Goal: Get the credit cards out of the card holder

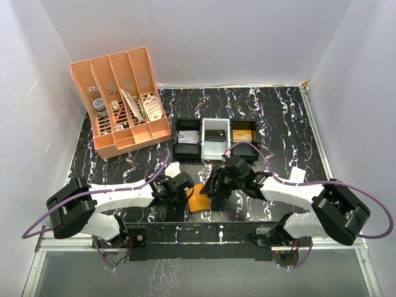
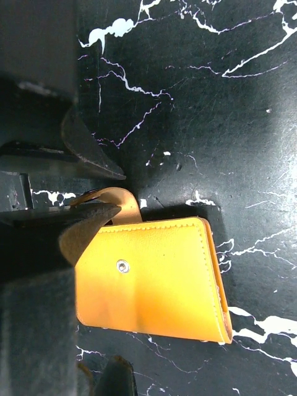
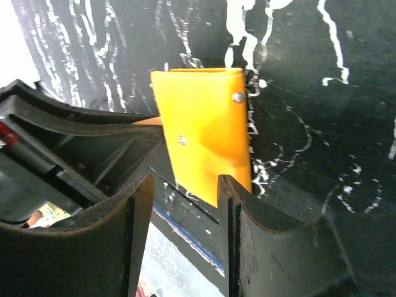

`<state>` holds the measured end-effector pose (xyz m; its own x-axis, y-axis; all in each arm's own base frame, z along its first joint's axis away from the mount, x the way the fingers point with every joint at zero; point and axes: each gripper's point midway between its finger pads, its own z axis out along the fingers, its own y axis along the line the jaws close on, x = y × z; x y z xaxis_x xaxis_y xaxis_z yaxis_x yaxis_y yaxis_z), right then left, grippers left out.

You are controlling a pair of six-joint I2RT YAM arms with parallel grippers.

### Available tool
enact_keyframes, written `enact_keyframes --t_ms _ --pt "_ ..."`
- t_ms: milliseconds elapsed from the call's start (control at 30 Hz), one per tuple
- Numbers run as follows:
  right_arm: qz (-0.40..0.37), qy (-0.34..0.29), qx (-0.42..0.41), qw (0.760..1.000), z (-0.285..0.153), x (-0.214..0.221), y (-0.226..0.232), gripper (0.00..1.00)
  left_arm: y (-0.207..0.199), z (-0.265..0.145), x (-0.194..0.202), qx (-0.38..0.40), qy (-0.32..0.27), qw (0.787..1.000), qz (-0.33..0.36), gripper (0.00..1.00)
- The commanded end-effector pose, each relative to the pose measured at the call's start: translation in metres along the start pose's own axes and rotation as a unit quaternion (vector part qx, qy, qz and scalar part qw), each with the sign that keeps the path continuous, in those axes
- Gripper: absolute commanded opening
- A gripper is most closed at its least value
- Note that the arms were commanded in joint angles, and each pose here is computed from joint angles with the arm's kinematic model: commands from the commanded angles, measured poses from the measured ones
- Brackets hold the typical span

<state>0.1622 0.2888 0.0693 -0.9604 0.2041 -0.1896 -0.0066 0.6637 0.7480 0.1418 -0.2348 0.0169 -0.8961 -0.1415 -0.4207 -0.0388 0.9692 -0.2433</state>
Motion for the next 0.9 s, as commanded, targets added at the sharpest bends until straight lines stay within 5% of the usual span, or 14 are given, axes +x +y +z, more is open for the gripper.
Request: enact_keyframes --t_ms 0,167,533,867 --pt "-0.015 -0.010 0.027 0.999 0.001 -0.006 -0.004 0.44 -0.005 -0.005 -0.013 0.002 -0.022 1.000 -0.015 0.18" --pt "-0.022 0.004 0.042 0.999 0.005 -0.003 -0.011 0.46 -0.008 -0.012 -0.019 0.031 -0.043 0.998 -0.021 0.00" --pt "-0.042 0.033 -0.004 0.999 0.010 0.001 0.010 0.57 -0.042 -0.044 -0.044 0.125 -0.083 0.989 -0.013 0.00" --pt "-0.070 0.025 -0.034 0.997 -0.002 -0.006 0.034 0.79 -0.066 -0.058 -0.054 0.166 -0.092 0.981 0.032 0.00"
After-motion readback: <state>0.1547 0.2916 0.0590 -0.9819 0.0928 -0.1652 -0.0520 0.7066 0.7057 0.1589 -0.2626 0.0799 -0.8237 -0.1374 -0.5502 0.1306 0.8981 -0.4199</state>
